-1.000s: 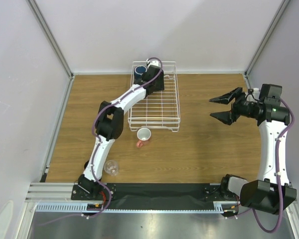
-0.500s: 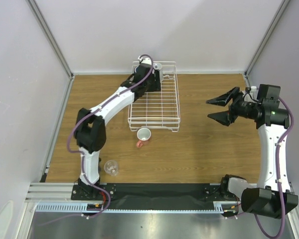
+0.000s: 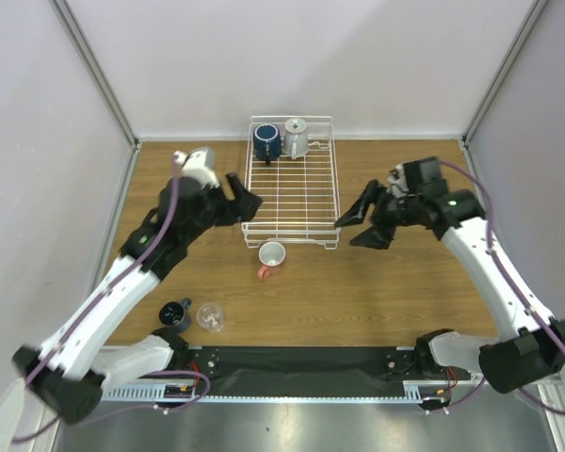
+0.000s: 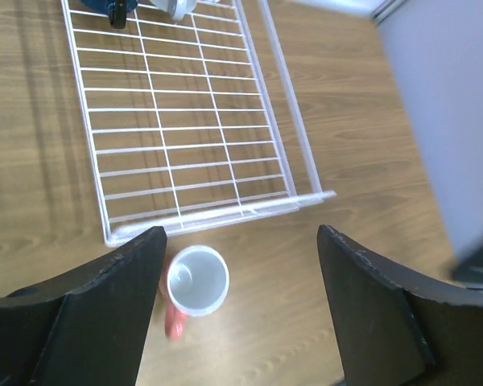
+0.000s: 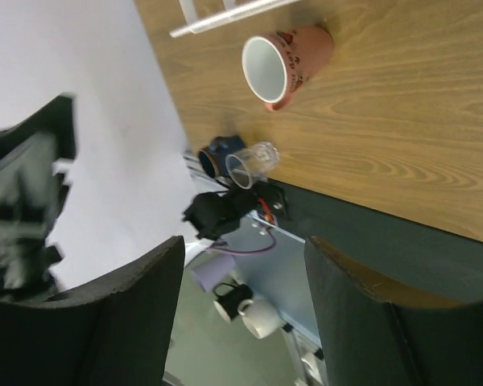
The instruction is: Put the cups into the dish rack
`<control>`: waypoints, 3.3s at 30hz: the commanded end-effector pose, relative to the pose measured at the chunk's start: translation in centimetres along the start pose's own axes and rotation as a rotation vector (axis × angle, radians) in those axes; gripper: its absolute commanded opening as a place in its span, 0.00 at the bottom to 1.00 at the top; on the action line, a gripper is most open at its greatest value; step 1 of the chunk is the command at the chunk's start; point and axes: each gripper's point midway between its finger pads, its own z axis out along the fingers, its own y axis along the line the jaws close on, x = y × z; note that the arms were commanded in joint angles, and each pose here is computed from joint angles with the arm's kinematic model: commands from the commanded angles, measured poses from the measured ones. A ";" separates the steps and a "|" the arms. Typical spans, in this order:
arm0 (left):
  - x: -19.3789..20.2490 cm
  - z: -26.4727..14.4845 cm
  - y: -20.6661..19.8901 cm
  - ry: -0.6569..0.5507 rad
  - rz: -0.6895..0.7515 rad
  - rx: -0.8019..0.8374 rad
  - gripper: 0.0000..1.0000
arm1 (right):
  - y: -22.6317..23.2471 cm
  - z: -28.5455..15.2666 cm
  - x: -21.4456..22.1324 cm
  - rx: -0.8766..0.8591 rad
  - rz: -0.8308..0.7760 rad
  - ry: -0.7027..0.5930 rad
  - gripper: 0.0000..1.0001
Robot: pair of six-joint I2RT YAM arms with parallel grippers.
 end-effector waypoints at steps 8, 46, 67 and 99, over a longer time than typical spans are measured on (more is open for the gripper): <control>0.4 -7.4 0.5 -0.036 -0.097 0.056 0.85 | 0.3 10.8 1.9 0.200 -0.081 -0.027 0.64; 1.9 -9.9 0.2 0.036 -0.100 0.096 0.88 | -5.9 23.4 3.9 0.638 -0.203 -0.134 0.49; 1.8 -11.7 -1.3 0.066 -0.111 0.161 0.87 | -8.0 21.4 5.6 0.739 -0.279 -0.165 0.13; 5.4 -8.4 -7.3 0.189 -0.363 0.579 0.92 | 3.8 0.4 4.8 -0.270 -0.404 -0.290 0.00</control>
